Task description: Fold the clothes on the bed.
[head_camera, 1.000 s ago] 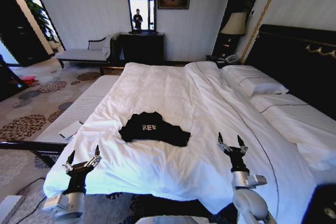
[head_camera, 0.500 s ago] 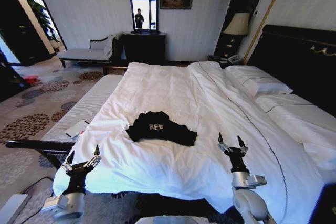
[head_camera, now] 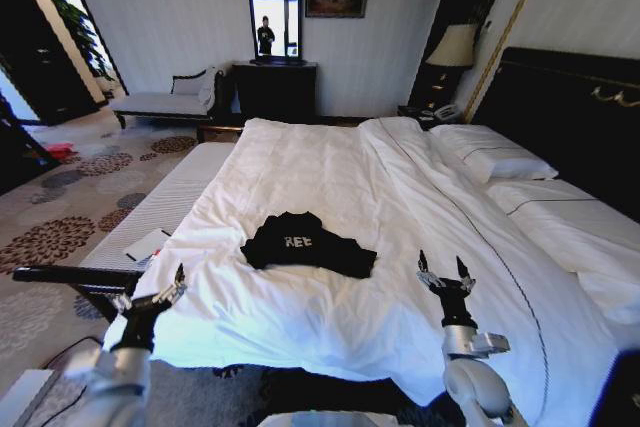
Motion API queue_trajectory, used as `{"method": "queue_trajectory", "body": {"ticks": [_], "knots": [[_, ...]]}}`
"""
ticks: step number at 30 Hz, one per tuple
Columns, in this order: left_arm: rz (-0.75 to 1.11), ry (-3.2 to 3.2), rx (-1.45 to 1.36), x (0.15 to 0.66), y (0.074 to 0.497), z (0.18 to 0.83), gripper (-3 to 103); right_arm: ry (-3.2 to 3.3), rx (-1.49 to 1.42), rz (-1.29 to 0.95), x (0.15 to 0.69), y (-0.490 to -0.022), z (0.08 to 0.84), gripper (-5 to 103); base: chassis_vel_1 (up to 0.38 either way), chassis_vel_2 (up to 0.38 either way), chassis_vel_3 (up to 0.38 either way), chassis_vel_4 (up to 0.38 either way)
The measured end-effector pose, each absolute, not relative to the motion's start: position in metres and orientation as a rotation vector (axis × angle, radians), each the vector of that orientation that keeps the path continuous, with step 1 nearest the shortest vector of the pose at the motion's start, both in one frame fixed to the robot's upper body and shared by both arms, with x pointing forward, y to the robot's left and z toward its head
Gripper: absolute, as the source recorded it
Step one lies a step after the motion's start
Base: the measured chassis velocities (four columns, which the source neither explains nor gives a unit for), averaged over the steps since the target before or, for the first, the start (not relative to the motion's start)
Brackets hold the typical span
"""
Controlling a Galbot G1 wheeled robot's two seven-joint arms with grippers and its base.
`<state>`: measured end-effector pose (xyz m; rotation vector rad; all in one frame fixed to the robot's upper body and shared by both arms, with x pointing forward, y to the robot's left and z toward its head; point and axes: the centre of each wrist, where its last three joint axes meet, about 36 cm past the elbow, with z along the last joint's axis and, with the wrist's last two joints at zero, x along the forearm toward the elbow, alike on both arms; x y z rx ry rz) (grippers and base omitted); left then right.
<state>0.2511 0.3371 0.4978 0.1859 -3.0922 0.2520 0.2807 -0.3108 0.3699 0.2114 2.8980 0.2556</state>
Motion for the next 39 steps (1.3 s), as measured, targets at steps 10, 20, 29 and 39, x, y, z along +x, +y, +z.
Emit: {"method": "queue_trajectory", "body": {"ticks": [10, 20, 29, 39], "knots": [[0.352, -2.922, 0.002, 0.347, 0.376, 0.503, 100, 2.918, 0.246, 0.257, 0.28, -0.312, 0.361, 100, 0.0, 0.0, 0.0, 0.0], [0.296, -2.876, -0.156, 0.406, 0.413, 0.477, 100, 2.94, 0.221, 0.385, 0.323, -0.292, 0.36, 100, 0.0, 0.0, 0.0, 0.0], [0.215, -2.863, -0.596, 0.504, 0.394, 0.436, 100, 2.935, 0.254, 0.375, 0.356, -0.295, 0.348, 100, 0.0, 0.0, 0.0, 0.0], [0.209, -2.765, -0.76, 0.562, 0.338, 0.418, 100, 2.935, 0.27, 0.386, 0.365, -0.292, 0.34, 100, 0.0, 0.0, 0.0, 0.0]]}}
